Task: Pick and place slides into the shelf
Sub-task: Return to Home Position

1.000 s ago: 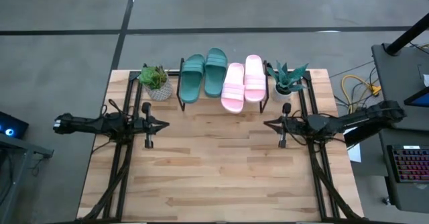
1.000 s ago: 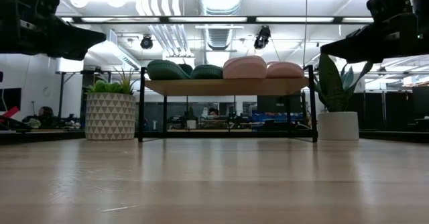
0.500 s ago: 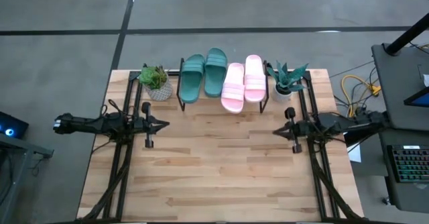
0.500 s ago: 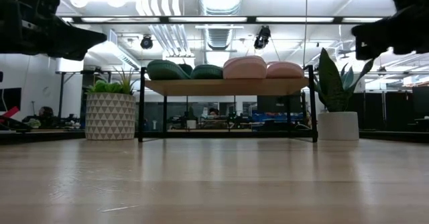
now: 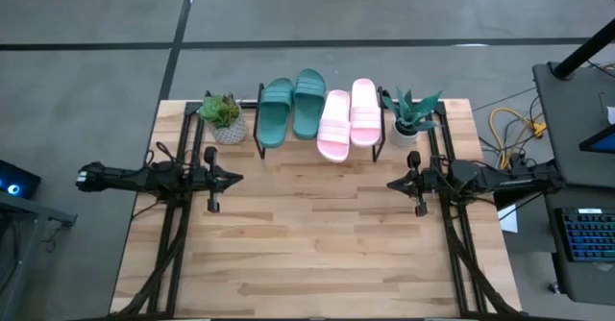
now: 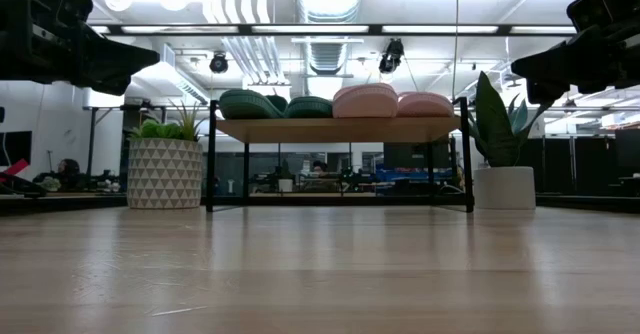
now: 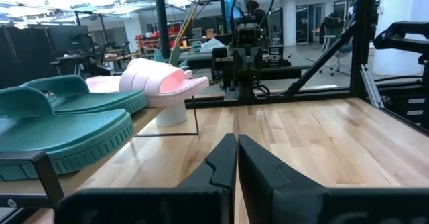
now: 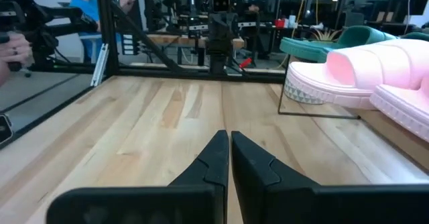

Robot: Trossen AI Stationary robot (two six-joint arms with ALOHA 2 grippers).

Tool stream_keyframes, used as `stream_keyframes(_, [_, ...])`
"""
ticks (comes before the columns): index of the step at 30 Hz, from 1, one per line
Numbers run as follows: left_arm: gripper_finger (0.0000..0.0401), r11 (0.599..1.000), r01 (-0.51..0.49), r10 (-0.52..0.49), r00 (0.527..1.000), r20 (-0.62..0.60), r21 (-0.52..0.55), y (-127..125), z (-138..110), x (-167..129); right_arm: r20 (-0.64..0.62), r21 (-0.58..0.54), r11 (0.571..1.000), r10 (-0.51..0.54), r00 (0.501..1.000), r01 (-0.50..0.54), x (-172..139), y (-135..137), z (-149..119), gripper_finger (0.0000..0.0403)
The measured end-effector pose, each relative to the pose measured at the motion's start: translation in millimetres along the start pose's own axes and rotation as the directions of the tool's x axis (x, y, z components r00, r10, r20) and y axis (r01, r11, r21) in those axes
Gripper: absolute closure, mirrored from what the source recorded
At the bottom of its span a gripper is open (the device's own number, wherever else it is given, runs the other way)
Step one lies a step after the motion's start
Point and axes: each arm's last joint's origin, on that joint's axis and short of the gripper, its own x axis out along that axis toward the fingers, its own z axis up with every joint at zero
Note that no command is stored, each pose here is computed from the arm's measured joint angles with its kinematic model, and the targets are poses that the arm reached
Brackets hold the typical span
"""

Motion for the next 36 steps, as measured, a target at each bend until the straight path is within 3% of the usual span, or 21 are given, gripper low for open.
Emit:
stream_keyframes(7, [0.0401, 1.0, 0.01, -0.01, 1.0, -0.012, -0.007, -0.5, -1.0, 0.7, 0.001, 0.011, 1.0, 0.0, 1.0, 0.0, -0.1, 0.0, 0.1, 0.0395])
stream_keyframes(16, [0.0401, 0.993, 0.026, -0.035, 0.996, -0.076, -0.116, -2.6, -6.5, 4.5, 0.001, 0.011, 1.0, 0.0, 1.0, 0.0, 0.0, 0.0, 0.1, 0.0394])
stream_keyframes(36, [0.0401, 0.992, 0.048, -0.056, 0.996, -0.065, -0.118, -3.3, -5.4, 5.3, 0.002, 0.0, 1.0, -0.007, 1.0, 0.007, 0.0, -0.2, 0.1, 0.0394])
